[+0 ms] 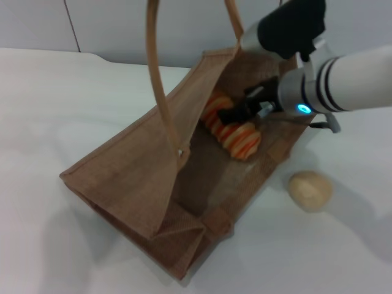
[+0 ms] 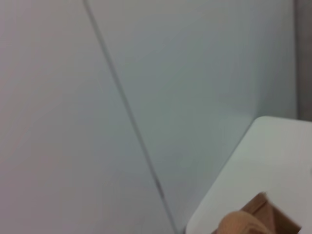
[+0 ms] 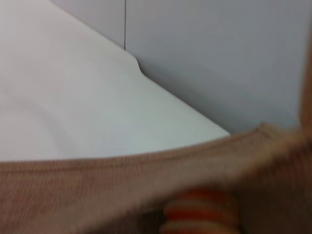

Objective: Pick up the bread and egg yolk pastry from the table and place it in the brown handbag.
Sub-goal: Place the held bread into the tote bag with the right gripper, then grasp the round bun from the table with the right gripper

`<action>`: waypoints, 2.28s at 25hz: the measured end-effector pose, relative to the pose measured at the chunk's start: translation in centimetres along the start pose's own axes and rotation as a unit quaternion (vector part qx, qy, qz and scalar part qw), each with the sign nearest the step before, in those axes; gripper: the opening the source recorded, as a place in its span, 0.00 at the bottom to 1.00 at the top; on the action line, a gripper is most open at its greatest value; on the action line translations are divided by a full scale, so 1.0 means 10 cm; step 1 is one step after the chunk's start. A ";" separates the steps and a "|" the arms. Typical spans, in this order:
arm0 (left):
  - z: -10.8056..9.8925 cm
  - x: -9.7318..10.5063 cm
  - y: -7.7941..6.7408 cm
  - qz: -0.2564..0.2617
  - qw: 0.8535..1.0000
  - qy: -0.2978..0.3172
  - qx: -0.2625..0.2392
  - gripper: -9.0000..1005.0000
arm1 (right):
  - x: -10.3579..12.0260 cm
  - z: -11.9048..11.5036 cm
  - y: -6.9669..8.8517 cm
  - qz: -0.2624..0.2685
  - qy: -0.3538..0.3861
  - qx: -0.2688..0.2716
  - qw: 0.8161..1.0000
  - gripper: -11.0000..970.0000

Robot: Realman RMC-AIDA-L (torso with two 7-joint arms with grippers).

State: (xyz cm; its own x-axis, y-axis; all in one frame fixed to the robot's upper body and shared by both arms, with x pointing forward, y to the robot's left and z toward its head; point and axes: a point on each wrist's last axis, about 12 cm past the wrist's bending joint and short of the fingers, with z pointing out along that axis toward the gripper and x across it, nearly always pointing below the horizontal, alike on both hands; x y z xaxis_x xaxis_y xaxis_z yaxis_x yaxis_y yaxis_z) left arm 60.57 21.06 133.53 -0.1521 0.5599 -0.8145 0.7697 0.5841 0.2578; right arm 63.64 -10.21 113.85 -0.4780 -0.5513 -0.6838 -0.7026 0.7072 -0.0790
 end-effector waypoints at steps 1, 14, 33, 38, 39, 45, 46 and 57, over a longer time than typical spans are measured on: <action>-0.01 0.03 0.02 -0.003 1.000 0.004 -0.007 0.13 | 0.03 -0.02 -0.01 0.002 0.004 0.000 1.000 0.82; -0.07 0.19 0.19 -0.035 0.998 0.011 -0.044 0.13 | 0.24 -0.64 -0.12 0.009 0.021 0.018 1.000 0.82; -0.08 0.19 0.19 -0.034 0.998 0.014 -0.045 0.13 | 0.61 -0.67 -0.03 -0.027 0.153 -0.018 0.988 0.82; -0.08 0.18 0.19 -0.032 0.998 0.014 -0.045 0.13 | 0.71 -0.61 -0.06 -0.022 0.174 -0.022 0.984 0.81; -0.08 0.18 0.19 -0.032 0.998 0.014 -0.045 0.13 | 0.72 -0.60 -0.06 -0.020 0.177 -0.023 0.984 0.81; -0.08 0.18 0.18 -0.031 0.998 0.014 -0.044 0.13 | 0.76 -0.53 -0.09 -0.015 0.186 -0.023 0.982 0.81; -0.07 0.18 0.18 -0.030 0.998 0.014 -0.044 0.13 | 0.76 -0.52 -0.10 -0.014 0.186 -0.022 0.982 0.81; -0.06 0.17 0.17 -0.030 0.999 0.015 -0.041 0.13 | 0.82 -0.42 -0.13 -0.012 0.210 -0.021 0.977 0.80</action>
State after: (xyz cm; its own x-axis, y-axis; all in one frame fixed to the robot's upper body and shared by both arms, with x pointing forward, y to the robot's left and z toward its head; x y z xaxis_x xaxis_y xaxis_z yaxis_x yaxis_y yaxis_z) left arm 61.24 23.42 132.89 -0.2162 0.5384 -0.8145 0.7050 0.6632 0.2513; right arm 58.46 -17.49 111.40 -0.6295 -0.7065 -0.3234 -0.7329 0.6781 -0.0548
